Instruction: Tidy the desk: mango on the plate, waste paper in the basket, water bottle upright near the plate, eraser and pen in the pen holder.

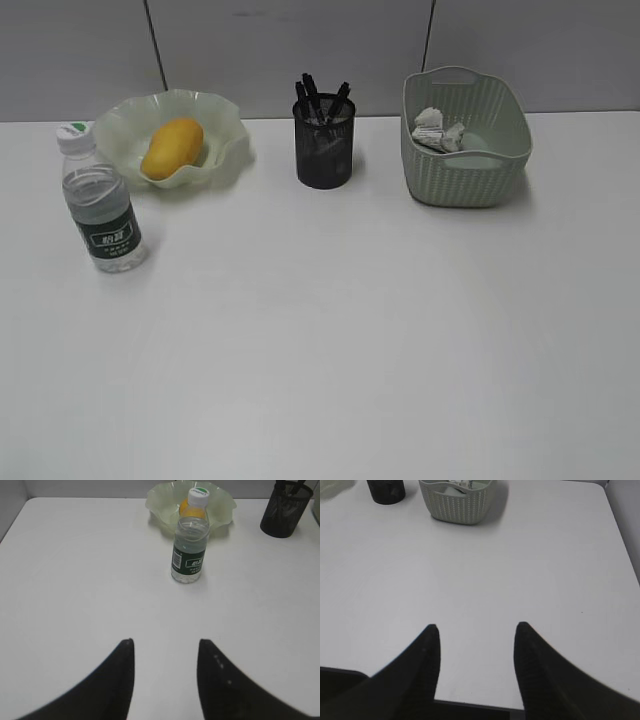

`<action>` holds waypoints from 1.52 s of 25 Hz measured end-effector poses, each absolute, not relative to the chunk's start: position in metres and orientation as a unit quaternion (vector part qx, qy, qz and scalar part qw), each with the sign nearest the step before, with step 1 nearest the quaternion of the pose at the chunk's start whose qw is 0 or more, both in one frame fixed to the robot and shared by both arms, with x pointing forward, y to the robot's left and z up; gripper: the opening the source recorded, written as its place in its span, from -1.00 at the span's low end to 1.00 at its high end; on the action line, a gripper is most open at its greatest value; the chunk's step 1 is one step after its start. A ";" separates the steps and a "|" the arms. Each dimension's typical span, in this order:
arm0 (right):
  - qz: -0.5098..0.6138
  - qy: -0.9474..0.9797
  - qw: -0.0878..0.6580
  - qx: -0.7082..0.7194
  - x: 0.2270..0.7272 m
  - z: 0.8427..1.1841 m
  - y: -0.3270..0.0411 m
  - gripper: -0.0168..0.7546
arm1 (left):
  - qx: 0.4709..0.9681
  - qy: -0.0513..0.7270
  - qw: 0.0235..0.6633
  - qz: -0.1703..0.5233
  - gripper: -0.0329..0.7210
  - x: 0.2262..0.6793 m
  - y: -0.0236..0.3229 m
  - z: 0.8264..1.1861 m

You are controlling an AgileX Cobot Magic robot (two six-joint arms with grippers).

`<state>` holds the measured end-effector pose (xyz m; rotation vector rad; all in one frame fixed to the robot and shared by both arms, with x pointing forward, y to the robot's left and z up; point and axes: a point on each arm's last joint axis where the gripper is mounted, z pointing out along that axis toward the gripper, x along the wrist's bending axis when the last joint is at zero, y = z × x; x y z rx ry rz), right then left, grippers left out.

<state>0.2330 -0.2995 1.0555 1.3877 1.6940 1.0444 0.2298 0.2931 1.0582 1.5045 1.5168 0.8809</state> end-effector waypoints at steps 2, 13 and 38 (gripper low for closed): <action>0.402 0.648 0.353 0.542 0.233 1.055 -0.301 0.05 | 0.598 0.599 0.404 0.347 -0.07 0.230 0.293 1.058; 0.401 0.634 0.356 0.557 0.233 1.055 -0.303 0.04 | 0.621 0.574 0.418 0.331 -0.09 0.229 0.294 1.058; 0.409 0.619 0.346 0.574 0.233 1.055 -0.304 0.29 | 0.620 0.575 0.419 0.330 0.54 0.229 0.294 1.058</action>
